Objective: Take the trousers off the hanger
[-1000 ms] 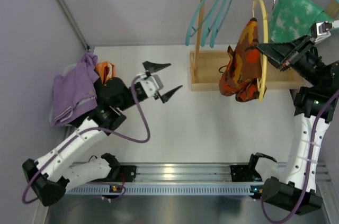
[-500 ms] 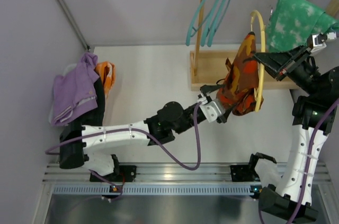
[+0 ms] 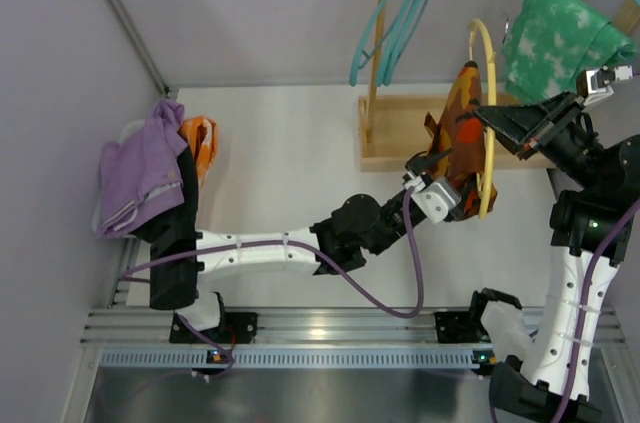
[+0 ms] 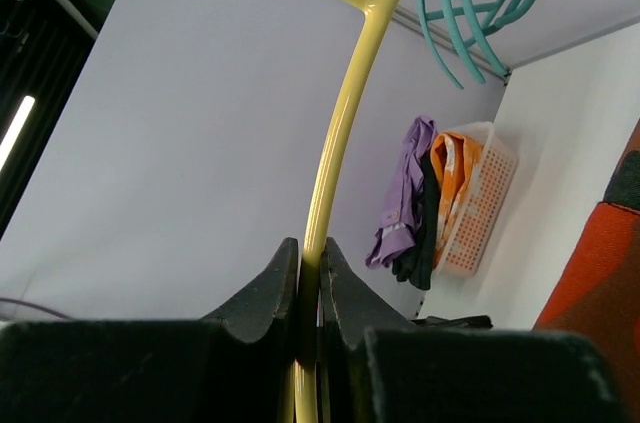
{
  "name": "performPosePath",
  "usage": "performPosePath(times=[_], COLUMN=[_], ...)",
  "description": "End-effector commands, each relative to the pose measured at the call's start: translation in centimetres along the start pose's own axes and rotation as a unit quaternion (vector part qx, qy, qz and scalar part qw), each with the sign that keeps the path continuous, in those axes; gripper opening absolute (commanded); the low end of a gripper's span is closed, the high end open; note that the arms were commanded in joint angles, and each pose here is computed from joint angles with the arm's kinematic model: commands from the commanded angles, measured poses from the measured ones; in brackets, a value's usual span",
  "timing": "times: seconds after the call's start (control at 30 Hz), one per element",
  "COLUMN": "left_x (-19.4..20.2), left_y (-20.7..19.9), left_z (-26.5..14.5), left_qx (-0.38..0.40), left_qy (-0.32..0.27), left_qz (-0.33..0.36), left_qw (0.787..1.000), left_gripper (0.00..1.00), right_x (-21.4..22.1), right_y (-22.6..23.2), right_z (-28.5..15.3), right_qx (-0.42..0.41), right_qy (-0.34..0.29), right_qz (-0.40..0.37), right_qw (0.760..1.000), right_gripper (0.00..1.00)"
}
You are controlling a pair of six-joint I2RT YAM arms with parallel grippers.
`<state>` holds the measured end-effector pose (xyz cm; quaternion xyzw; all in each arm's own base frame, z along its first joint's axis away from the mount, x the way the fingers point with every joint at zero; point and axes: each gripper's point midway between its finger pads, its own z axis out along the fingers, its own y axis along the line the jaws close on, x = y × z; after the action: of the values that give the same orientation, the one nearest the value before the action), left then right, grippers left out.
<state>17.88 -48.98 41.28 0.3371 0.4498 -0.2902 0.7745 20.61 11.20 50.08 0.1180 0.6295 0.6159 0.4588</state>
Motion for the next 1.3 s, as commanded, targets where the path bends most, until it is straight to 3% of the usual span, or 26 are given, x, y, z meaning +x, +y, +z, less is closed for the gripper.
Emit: performPosePath(times=[0.0,0.2,0.4,0.53,0.63,0.67,0.73,0.97,1.27], left_x=[-2.4,-0.3,1.4,2.3,2.3,2.4,2.1,-2.5,-11.8], left_y=[1.5,1.3,2.3,2.8,3.5,3.7,4.2,5.5,8.6], left_z=[1.2,1.3,0.7,0.7,1.0,1.1,1.3,0.7,0.9], left_qx=[-0.042,-0.053,-0.077,-0.084,-0.089,-0.091,-0.095,-0.090,-0.103], left_qy=[-0.036,-0.012,0.011,0.021,0.019,0.019,0.015,-0.027,-0.104], left_qz=[-0.002,0.008,0.035,0.043,0.043,0.043,0.042,0.017,0.008], left_qw=[0.998,0.998,0.996,0.995,0.995,0.995,0.994,0.995,0.989], left_gripper=[0.68,0.67,0.60,0.47,0.29,0.14,0.00,0.00,0.00], right_x=[0.4,0.7,0.8,0.7,0.8,0.8,0.7,0.0,-0.3], right_y=[5.5,6.3,7.1,7.3,7.5,7.5,7.4,4.4,-4.4], right_z=[-0.7,-0.8,-0.9,-0.8,-0.9,-0.9,-0.8,-0.2,0.4], right_qx=[-0.068,-0.072,-0.075,-0.073,-0.072,-0.072,-0.070,-0.054,0.007], right_qy=[-0.024,-0.021,-0.018,-0.019,-0.017,-0.018,-0.017,-0.023,-0.037], right_qz=[-0.118,-0.122,-0.128,-0.121,-0.122,-0.124,-0.123,-0.108,-0.064], right_qw=[0.990,0.990,0.989,0.990,0.990,0.990,0.990,0.992,0.997], right_gripper=[0.00,0.00,0.00,0.00,0.00,0.00,0.00,0.00,0.00])
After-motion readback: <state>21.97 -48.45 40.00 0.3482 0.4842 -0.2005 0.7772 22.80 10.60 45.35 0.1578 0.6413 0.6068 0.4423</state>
